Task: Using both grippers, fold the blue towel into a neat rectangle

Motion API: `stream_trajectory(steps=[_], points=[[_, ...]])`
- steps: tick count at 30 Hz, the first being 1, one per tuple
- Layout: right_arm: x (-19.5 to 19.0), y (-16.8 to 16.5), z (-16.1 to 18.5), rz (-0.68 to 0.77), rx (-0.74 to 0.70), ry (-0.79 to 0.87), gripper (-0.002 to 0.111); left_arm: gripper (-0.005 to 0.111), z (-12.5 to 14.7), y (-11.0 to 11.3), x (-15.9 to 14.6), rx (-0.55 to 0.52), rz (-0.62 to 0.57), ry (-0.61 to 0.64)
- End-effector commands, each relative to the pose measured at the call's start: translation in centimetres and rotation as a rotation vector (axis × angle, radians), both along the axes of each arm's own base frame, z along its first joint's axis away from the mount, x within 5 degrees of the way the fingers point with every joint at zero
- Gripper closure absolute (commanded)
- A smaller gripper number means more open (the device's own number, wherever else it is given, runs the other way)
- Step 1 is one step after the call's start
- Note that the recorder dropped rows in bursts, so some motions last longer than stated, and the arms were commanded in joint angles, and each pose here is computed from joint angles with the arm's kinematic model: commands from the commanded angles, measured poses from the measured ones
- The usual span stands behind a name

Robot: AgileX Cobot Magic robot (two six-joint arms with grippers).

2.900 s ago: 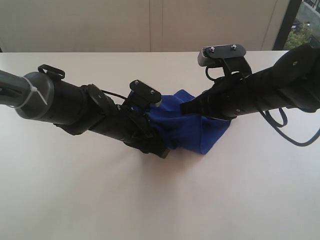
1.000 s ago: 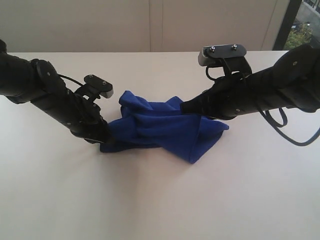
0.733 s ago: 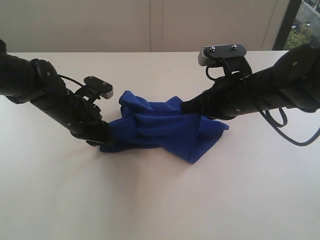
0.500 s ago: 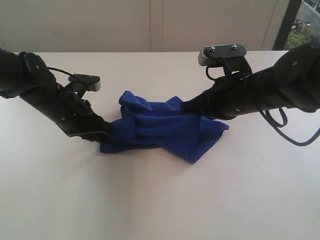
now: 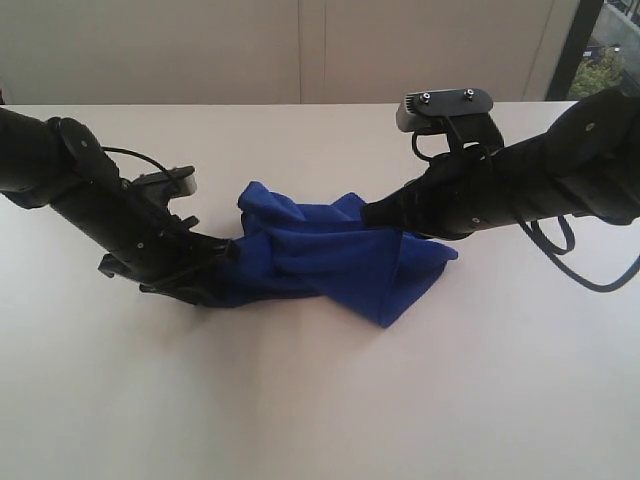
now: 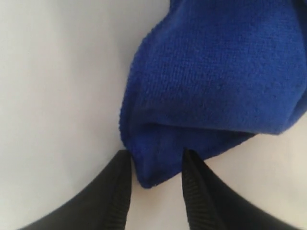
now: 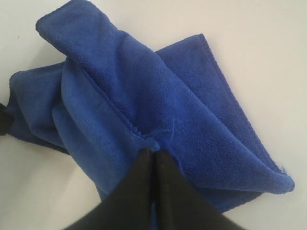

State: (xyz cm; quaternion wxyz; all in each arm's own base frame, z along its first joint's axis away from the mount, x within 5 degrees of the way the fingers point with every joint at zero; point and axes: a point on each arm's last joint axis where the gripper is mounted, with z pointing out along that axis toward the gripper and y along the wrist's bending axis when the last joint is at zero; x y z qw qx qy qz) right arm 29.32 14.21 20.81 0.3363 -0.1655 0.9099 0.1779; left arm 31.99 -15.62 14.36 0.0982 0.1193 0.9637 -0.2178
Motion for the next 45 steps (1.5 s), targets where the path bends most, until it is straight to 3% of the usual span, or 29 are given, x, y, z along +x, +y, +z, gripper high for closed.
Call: stream_trajectory(steps=[1,8,17,30,33,40,45], points=[[0.0,-0.1,0.2,-0.004,0.003,-0.008,0.108,0.065,-0.9,-0.1,-0.7,-0.005,-0.019,0.080],[0.0,-0.1,0.2,-0.004,0.003,-0.008,0.108,0.065,-0.8,-0.3,-1.0,-0.035,-0.007,0.124],[0.0,-0.1,0.2,-0.004,0.003,-0.008,0.108,0.065,-1.3,-0.1,-1.2,-0.001,-0.007,0.157],[0.0,-0.1,0.2,-0.004,0.003,-0.008,0.108,0.065,-3.3,-0.7,-1.1,-0.014,0.026,0.209],[0.0,-0.1,0.2,-0.004,0.003,-0.008,0.108,0.071,-3.3,-0.7,-1.0,-0.012,0.030,0.199],[0.0,-0.1,0.2,-0.004,0.003,-0.008,0.108,0.100,-3.4,-0.5,-0.9,0.011,0.013,0.174],[0.0,-0.1,0.2,-0.004,0.003,-0.008,0.108,0.103,-3.4,-0.4,-0.7,0.023,0.012,0.149]])
